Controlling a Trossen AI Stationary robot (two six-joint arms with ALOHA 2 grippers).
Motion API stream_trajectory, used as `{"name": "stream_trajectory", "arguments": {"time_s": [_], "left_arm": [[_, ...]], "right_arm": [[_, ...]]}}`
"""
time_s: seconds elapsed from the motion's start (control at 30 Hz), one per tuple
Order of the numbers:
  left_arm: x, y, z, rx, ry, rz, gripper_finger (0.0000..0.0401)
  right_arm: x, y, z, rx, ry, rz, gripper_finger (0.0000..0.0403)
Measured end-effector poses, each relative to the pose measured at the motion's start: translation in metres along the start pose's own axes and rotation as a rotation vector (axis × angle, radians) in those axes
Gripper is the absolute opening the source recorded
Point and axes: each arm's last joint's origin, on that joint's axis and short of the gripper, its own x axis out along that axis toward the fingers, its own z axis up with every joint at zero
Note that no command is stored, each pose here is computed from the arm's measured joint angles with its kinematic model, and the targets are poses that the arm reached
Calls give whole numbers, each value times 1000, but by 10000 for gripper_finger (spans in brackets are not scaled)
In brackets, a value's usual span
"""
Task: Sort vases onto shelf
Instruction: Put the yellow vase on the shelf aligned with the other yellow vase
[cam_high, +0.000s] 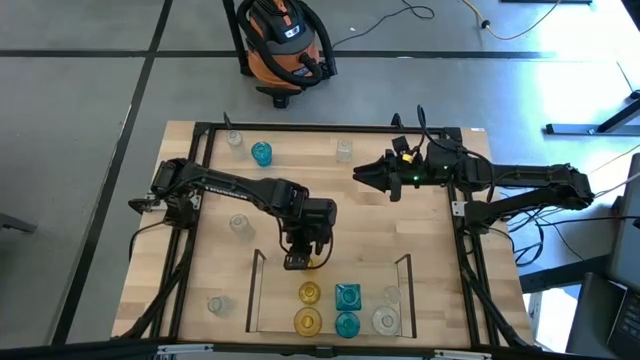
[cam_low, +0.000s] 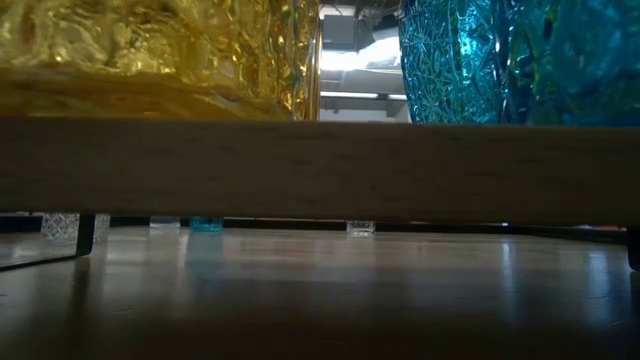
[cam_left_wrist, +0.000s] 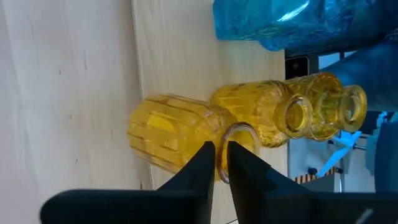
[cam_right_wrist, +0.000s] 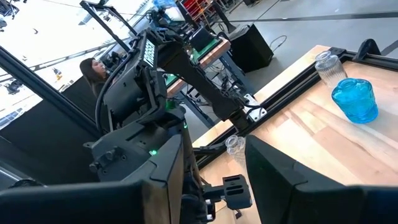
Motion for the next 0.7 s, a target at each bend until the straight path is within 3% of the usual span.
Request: {"name": "stream_trajectory", "arguments": {"time_s": [0.7], "left_arm": [[3, 0, 2, 2, -8, -5, 47]], "right_arm": [[0, 0, 0, -7, 2, -4, 135]]}}
